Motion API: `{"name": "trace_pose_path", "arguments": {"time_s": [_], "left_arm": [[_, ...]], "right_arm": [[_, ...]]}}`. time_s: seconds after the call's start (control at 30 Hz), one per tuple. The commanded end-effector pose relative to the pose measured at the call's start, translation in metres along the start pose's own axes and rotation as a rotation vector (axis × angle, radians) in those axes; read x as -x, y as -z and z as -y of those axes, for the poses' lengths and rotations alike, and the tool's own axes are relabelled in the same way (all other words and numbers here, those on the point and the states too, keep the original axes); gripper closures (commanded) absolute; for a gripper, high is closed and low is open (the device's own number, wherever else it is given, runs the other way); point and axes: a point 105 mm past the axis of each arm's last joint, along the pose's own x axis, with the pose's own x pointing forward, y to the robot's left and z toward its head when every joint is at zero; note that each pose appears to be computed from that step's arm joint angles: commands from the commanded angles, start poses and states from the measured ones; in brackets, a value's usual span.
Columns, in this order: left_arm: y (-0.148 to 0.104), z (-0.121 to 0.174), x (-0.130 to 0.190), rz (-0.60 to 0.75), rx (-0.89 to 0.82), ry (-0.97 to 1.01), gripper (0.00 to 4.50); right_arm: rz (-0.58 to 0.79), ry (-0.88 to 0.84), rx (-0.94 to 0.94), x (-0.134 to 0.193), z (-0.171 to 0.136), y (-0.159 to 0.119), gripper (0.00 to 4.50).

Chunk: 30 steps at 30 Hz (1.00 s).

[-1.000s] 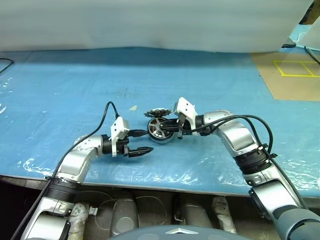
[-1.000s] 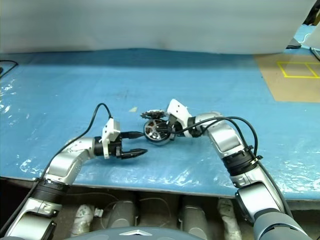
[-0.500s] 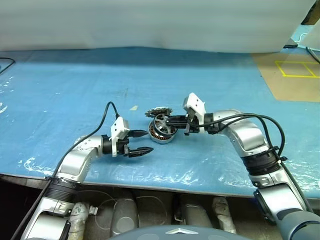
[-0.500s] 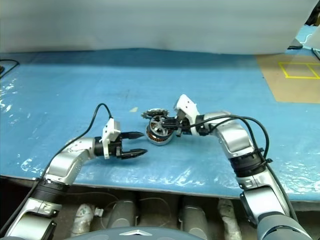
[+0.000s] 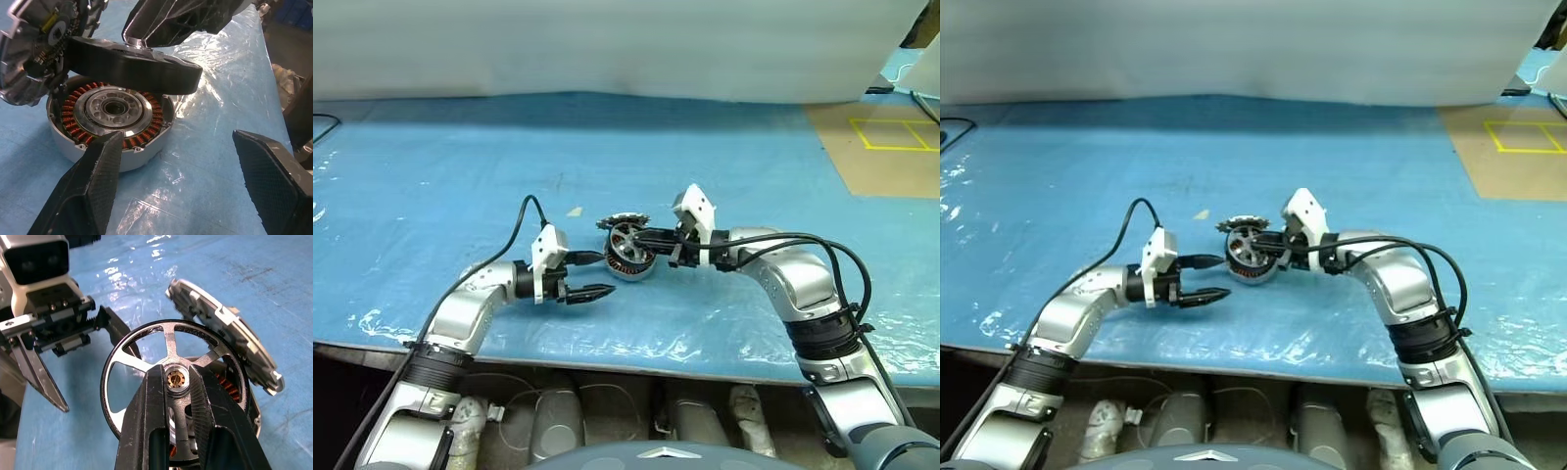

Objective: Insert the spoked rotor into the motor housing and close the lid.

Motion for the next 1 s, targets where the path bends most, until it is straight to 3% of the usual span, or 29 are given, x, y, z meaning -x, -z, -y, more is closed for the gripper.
{"name": "trace_pose_path", "arguments": {"time_s": [0.03, 0.3, 0.5, 0.83, 1.0], "left_arm": [[-0.009, 0.002, 0.000, 0.023, -0.028, 0.018, 0.76], [-0.005, 0.000, 0.003, 0.017, -0.018, 0.010, 0.76], [-0.002, -0.002, 0.005, 0.010, -0.020, 0.013, 0.76], [0.002, -0.002, 0.005, 0.011, -0.020, 0.019, 0.76], [0.002, -0.001, 0.004, 0.014, -0.018, 0.022, 0.76]], "right_arm": [[0.081, -0.016, -0.015, 0.002, -0.004, -0.019, 4.25], [0.162, 0.050, -0.179, -0.007, 0.006, -0.006, 4.25], [0.113, 0.090, -0.216, -0.009, 0.009, 0.018, 4.25], [0.128, 0.097, -0.124, 0.006, 0.010, -0.001, 4.25], [0.112, 0.102, -0.137, 0.006, 0.011, 0.004, 4.25]]}}
